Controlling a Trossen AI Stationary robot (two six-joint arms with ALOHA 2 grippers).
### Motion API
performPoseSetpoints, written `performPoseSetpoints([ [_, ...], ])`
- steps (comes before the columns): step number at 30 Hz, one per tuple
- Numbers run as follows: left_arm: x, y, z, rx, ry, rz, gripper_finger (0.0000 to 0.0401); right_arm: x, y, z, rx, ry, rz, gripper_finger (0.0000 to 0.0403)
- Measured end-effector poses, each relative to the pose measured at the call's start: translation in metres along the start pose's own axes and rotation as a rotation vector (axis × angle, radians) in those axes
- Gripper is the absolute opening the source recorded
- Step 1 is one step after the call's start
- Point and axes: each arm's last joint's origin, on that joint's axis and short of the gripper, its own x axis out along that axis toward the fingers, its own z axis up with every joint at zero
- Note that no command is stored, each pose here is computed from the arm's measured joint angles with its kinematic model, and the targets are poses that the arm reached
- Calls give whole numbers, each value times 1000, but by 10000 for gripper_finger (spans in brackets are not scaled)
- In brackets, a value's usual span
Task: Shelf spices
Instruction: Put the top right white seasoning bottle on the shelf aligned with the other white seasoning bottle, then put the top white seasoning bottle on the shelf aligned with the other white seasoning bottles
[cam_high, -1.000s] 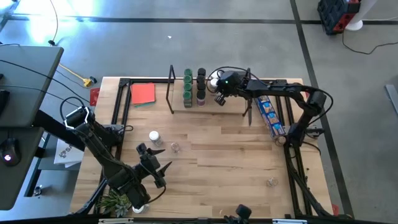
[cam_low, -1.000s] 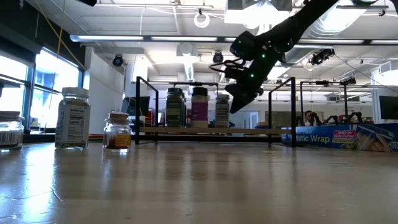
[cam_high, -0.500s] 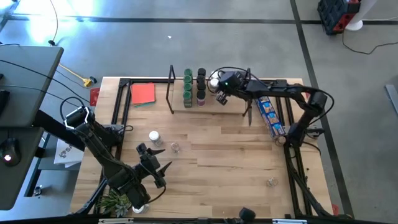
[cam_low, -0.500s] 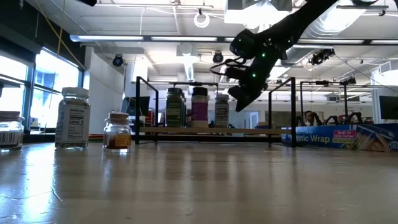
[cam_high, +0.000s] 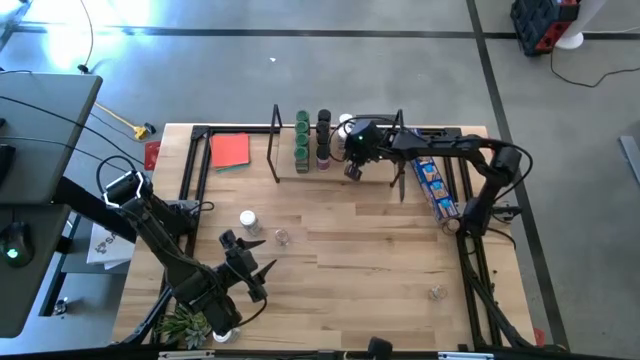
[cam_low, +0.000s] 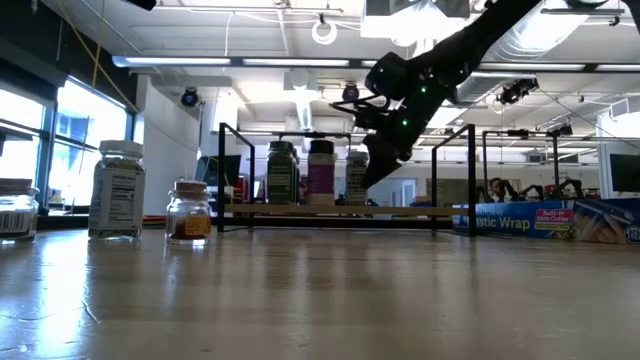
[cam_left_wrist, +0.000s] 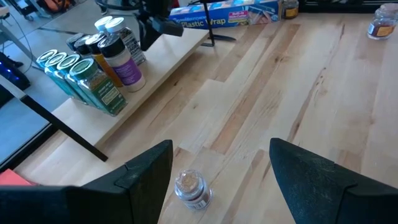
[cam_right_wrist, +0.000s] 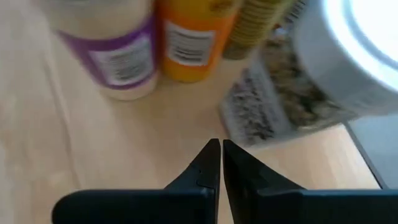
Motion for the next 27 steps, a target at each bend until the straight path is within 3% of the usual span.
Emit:
performPoseSetpoints([
  [9,0,0,0,-3,8,-2,262,0,-6,-1,35,3,-59,11],
  [15,0,0,-1,-8,19,-6,262,-8,13,1,20,29,-25,11],
  [20,-3,0,-1,8,103,-39,262,-41,67,2,-28,77,63,11],
  [24,-2,7,4,-15,214,-73,262,-76,135,-1,-108,22,70,11],
  [27,2,13,8,57,350,-123,262,-101,190,-10,-143,-73,59,11],
])
